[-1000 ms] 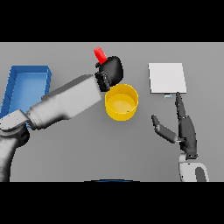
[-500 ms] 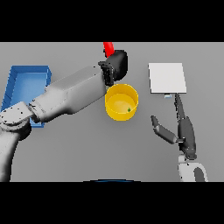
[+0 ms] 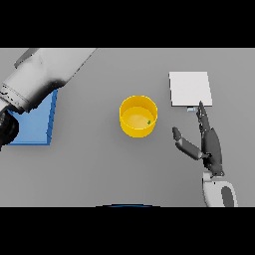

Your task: Pick up the red beaker and tilt it to pour out 1 green nut into yellow bowl. Pick up the yellow bowl and place it on the metallic measuring scale.

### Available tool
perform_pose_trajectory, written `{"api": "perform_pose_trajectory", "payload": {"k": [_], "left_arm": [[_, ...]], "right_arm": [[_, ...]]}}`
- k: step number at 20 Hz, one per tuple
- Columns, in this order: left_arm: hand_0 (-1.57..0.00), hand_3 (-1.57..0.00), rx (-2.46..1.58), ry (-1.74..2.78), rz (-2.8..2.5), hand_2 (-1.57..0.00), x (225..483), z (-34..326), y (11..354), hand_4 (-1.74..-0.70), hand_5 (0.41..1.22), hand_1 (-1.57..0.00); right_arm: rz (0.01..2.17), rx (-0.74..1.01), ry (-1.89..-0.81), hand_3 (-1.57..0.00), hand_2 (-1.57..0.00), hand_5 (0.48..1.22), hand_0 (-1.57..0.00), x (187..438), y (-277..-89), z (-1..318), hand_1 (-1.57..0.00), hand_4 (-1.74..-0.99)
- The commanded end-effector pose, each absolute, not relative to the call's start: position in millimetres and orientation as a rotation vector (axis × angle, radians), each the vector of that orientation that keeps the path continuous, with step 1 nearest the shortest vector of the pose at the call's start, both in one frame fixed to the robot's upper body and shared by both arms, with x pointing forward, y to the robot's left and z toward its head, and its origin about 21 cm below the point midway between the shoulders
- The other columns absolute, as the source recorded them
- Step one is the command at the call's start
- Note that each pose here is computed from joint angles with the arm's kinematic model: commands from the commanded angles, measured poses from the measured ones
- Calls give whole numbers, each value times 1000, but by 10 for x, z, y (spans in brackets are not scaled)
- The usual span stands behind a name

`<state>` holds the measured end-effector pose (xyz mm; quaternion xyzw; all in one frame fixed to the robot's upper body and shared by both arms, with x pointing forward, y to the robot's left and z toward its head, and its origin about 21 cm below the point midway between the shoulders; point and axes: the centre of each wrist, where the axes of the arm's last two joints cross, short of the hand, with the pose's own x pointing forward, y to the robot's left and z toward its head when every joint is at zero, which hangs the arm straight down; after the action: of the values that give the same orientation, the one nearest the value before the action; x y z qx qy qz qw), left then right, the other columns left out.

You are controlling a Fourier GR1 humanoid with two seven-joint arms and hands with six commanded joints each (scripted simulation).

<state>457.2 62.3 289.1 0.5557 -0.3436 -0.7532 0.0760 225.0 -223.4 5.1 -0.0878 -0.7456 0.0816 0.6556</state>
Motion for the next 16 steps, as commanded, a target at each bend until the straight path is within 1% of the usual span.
{"api": "perform_pose_trajectory", "payload": {"k": [1,2,3,5,6,7,9,12,14,16], "left_arm": [[-1571,-1397,1628,-1066,-2157,-1535,4631,2960,734,-1720,1221,-1571],[-1571,-1380,1586,-1097,-2016,-1542,4687,3055,906,-1723,1221,-1571],[-1571,-1379,1511,-1135,-1877,-1548,4743,3066,1091,-1727,1221,-1571],[-1571,-1360,1419,-1177,-1600,-1556,4823,3107,1452,-1732,1221,-1571],[-1571,-1368,1360,-1213,-1489,-1559,4853,3067,1666,-1733,1221,-1571],[-1571,-1383,1289,-1260,-1403,-1562,4866,3012,1855,-1735,1221,-1571],[-1571,-1410,1213,-1304,-1217,-1565,4870,2941,2158,-1737,1221,-1571],[-1571,-1414,1141,-1319,-964,-1568,4803,2749,2634,-1739,1221,-1571],[-1571,-1432,1095,-1337,-783,-1569,4727,2496,2851,-1740,1221,-1571],[-1571,-1445,1067,-1331,-651,-1570,4594,2289,3035,-1740,1221,-1571]], "right_arm": [[188,-194,-1700,1,1,597,1,2253,-2209,47,1,-1193],[191,-192,-1701,1,1,596,1,2261,-2202,57,1,-1200],[189,-184,-1701,1,1,594,1,2241,-2221,42,1,-1199],[194,-180,-1697,1,1,592,1,2271,-2254,24,1,-1222],[194,-173,-1686,1,1,592,1,2277,-2275,-1,1,-1224],[195,-179,-1702,1,1,590,1,2275,-2278,-13,1,-1222],[210,-177,-1706,1,1,587,1,2282,-2285,-32,1,-1220],[232,-186,-1728,1,1,591,1,2268,-2293,-20,1,-1223],[237,-186,-1724,1,1,599,1,2277,-2310,-25,1,-1217],[255,-200,-1719,1,1,610,1,2272,-2294,-13,1,-1212]]}}
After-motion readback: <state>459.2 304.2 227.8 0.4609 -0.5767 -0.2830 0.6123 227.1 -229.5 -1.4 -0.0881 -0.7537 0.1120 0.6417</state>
